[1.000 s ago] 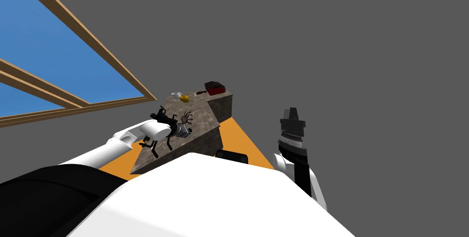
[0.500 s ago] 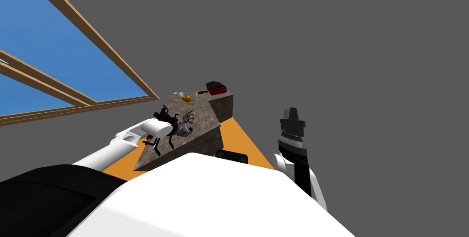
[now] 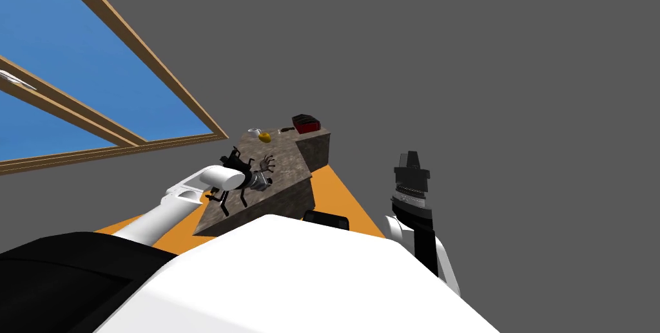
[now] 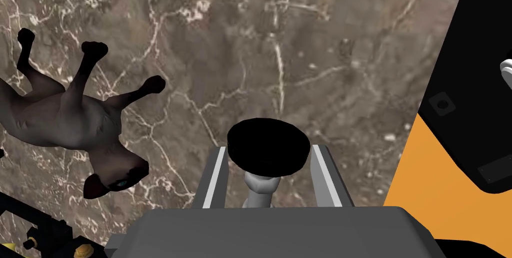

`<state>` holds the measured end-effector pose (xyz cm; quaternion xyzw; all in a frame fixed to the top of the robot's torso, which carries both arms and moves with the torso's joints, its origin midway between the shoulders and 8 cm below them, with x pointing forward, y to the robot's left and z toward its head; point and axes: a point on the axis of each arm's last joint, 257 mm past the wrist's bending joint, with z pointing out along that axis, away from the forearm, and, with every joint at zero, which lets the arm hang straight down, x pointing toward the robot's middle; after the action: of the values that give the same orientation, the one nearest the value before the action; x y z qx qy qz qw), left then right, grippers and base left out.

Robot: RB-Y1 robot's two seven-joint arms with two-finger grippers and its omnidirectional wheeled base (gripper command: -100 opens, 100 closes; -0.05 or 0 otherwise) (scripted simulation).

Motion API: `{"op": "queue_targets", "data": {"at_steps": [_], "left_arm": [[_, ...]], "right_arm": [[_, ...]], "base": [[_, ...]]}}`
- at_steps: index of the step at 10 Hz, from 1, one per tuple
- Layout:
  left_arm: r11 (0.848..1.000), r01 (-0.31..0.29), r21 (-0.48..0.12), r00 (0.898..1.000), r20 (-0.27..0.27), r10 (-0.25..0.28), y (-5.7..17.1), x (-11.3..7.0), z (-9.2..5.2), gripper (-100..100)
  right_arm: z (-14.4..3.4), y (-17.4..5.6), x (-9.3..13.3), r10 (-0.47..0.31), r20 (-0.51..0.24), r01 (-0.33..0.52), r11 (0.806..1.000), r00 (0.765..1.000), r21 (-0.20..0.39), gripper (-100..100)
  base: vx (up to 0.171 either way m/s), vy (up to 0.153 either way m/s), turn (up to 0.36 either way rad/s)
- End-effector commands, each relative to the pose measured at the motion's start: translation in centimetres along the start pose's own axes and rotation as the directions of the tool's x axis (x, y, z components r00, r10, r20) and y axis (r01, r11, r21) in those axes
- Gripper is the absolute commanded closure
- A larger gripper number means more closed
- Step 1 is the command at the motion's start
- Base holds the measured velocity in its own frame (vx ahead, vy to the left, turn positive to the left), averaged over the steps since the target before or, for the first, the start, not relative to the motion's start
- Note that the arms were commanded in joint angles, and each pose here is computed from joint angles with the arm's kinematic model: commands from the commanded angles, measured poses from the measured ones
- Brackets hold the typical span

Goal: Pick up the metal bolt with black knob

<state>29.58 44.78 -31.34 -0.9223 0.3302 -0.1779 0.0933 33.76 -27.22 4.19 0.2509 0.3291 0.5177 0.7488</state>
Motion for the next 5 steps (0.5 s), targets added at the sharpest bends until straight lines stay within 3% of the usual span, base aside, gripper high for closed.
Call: {"op": "queue_targets", "data": {"at_steps": [1,4,5], "left_arm": [[1.0,-0.006,-0.008,1.0,0.005,0.006,0.15,-0.04,-0.08,100],[1.0,-0.01,-0.013,1.0,0.0,0.01,0.22,0.3,-0.19,100],[1.0,-0.011,-0.015,1.0,0.002,0.011,0.28,0.23,-0.19,0]], "right_arm": [[0.0,0.0,0.0,0.0,0.0,0.0,1.0,1.0,0.0,0],[0.0,0.0,0.0,0.0,0.0,0.0,1.0,1.0,0.0,0],[0.0,0.0,0.0,0.0,0.0,0.0,1.0,1.0,0.0,0]], "base": [[0.0,0.0,0.029],[0.0,0.0,0.03],[0.0,0.0,0.0]]}}
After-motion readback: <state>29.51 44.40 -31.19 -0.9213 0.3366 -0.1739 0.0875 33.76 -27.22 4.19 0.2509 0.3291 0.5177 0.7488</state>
